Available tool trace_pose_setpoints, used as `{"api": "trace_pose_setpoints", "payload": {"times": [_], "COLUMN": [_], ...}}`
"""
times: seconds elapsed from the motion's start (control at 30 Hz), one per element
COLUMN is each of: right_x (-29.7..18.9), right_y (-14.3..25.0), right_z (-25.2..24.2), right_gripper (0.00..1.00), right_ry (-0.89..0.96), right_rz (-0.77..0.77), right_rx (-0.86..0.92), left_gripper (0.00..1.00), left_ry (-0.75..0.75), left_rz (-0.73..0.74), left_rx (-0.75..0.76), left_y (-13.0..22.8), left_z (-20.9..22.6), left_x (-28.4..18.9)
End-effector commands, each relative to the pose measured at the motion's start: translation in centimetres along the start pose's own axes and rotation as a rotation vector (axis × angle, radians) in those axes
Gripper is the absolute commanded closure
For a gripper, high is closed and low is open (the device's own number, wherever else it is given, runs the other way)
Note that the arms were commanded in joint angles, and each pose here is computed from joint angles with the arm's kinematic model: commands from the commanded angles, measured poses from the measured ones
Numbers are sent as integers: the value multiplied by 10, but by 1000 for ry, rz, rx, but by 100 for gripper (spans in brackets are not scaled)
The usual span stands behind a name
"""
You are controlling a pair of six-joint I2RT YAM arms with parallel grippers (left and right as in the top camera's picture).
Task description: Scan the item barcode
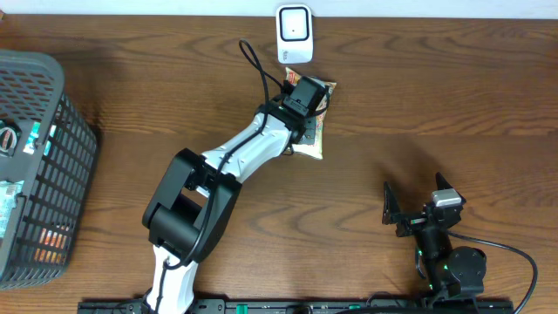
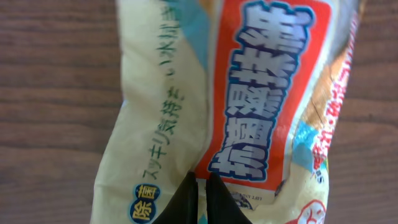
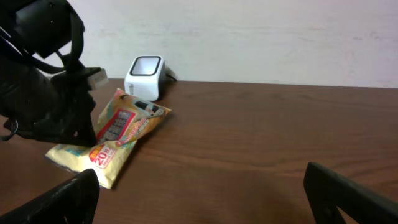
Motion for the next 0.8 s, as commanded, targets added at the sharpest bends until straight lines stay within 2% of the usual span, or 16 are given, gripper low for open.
{"api": "trace_pose_setpoints", "payload": {"times": [0.0,0.17,0.37,0.57,0.77], "right_x": [0,0,0,0,0], "right_y": [0,0,0,0,0], "right_z": [1,1,1,1,1], "right_gripper": [1,1,1,1,1], "right_ry": [-3,-3,-3,-3,-3], "right_rz": [0,0,0,0,0], "right_rx": [-15,-15,-15,-15,-15], "left_gripper": [92,92,92,92,60], "left_ry": [12,1,-67,-21,36], "left_rz": [40,66,3,-59,-235], "left_rx": [17,49,50,37,6], "left_y": [12,23,16,4,-18], "left_z": [-9,-14,-9,-12,-9], "left_x": [-3,-6,-13,-49,-120]}}
Point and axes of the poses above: each gripper's point midway between its finger pads, its own x axis out along the fingers, its own z axis along the line the jaws close on, y = z × x, the point moved 10 cm from there along -x, back along the fingers, and after that the axes turned 11 degrees about -x, right-handed, at the moved point
